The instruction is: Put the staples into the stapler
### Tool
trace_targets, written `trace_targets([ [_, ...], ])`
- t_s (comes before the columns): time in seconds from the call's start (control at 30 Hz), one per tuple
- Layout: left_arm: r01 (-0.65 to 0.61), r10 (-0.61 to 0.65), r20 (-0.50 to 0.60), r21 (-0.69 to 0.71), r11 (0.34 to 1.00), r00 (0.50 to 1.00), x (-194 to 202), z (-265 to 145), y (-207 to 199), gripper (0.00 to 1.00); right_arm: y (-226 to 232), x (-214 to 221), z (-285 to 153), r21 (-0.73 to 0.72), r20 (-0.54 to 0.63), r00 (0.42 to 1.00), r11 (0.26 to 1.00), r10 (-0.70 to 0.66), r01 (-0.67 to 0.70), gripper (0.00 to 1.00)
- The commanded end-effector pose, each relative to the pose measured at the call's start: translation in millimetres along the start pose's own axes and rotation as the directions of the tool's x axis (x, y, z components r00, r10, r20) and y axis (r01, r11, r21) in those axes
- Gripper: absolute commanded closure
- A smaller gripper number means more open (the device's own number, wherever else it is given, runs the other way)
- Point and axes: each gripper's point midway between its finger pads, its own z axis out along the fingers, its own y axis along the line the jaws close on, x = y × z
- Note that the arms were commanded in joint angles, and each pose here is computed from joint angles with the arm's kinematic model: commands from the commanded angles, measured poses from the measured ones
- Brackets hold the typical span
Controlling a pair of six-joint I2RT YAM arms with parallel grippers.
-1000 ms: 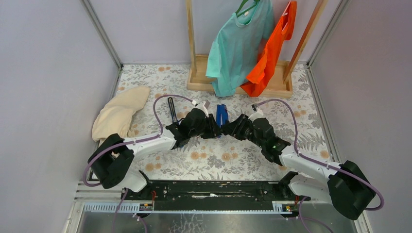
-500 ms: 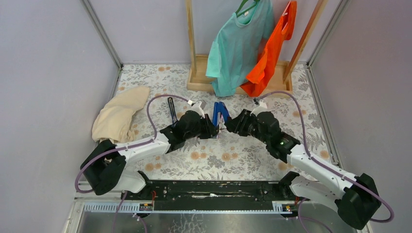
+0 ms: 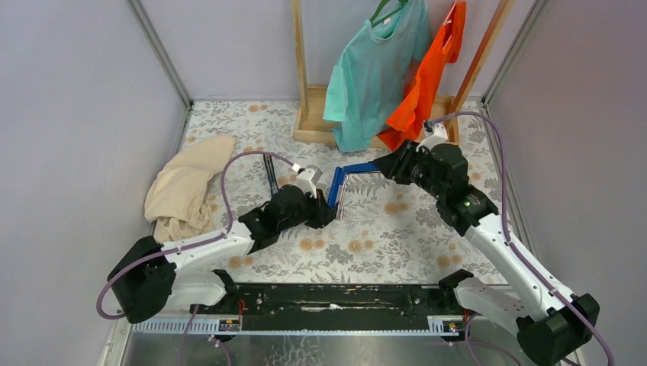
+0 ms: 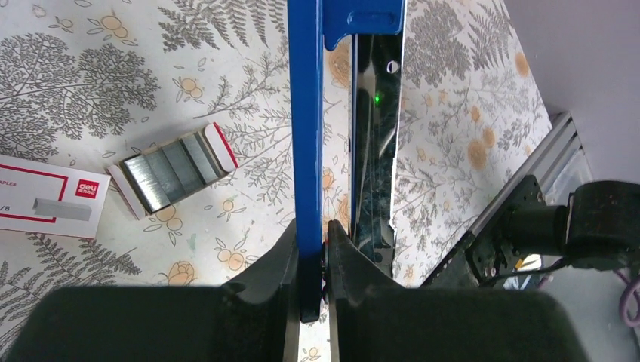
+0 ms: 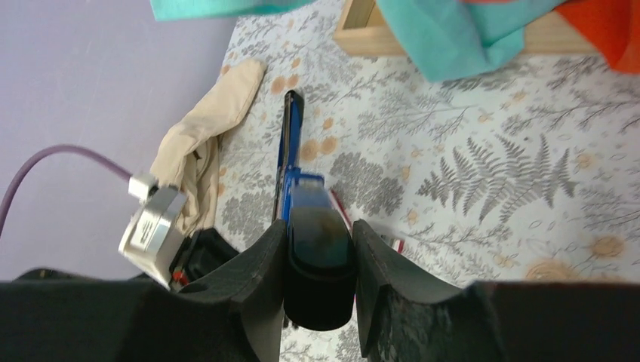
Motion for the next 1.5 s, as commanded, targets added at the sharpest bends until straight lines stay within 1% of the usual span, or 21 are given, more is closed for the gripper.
trace_targets([
  [0.0, -0.134, 0.135, -0.001, 0.074, 0.988, 0.991, 9.2, -7.9, -13.0, 1.0, -22.4, -67.2, 0.7, 0.151, 0.168, 0.976, 0.982, -0.14, 0.115, 1.0],
  [0.17, -0.203, 0.205, 0.005, 0.175, 0.963, 0.979, 19.5, -14.5, -36.9, 1.0, -32.5, -91.3, 11.3, 0.2, 0.159, 0.971, 0.969, -0.177, 0.144, 1.0],
  [0.33, -0.261, 0.258, 0.049, 0.28, 0.924, 0.965, 20.1, -22.2, -65.4, 1.0, -35.7, -97.4, 32.7, 0.212, 0.085, 0.975, 0.96, -0.205, 0.183, 1.0],
  [0.5, -0.286, 0.273, 0.09, 0.382, 0.879, 0.958, 18.8, -32.6, -89.6, 1.0, -37.3, -75.9, 58.2, 0.16, -0.028, 0.984, 0.971, -0.174, 0.176, 1.0],
  [0.63, -0.296, 0.275, 0.114, 0.45, 0.843, 0.955, 19.4, -42.0, -102.2, 1.0, -42.3, -49.8, 75.4, 0.123, -0.126, 0.985, 0.984, -0.115, 0.131, 0.96],
  [0.73, -0.296, 0.265, 0.134, 0.48, 0.826, 0.955, 17.2, -48.1, -108.5, 1.0, -47.8, -32.3, 83.7, 0.116, -0.181, 0.98, 0.988, -0.079, 0.101, 0.9],
  [0.87, -0.276, 0.235, 0.144, 0.489, 0.828, 0.961, 14.1, -50.7, -111.3, 1.0, -55.2, -17.8, 92.1, 0.121, -0.219, 0.975, 0.99, -0.045, 0.073, 0.83],
  [0.93, -0.258, 0.204, 0.161, 0.496, 0.829, 0.966, 12.4, -51.6, -111.8, 1.0, -57.5, -15.1, 96.4, 0.123, -0.226, 0.973, 0.99, -0.039, 0.068, 0.76],
  [1.07, -0.212, 0.151, 0.163, 0.475, 0.854, 0.975, 13.1, -49.2, -104.5, 1.0, -56.7, -11.5, 100.7, 0.112, -0.242, 0.97, 0.992, -0.031, 0.059, 0.66],
  [1.2, -0.15, 0.089, 0.161, 0.424, 0.893, 0.983, 10.6, -45.6, -91.8, 1.0, -53.5, -11.9, 101.7, 0.1, -0.237, 0.971, 0.994, -0.022, 0.047, 0.54],
  [1.3, -0.125, 0.056, 0.171, 0.425, 0.896, 0.984, 9.7, -46.8, -86.8, 1.0, -50.2, -8.8, 104.0, 0.084, -0.242, 0.97, 0.996, -0.006, 0.027, 0.46],
  [1.47, -0.078, 0.014, 0.155, 0.416, 0.906, 0.988, 11.7, -44.5, -77.8, 1.0, -46.8, -5.8, 103.7, 0.078, -0.239, 0.971, 0.997, 0.027, -0.008, 0.34],
])
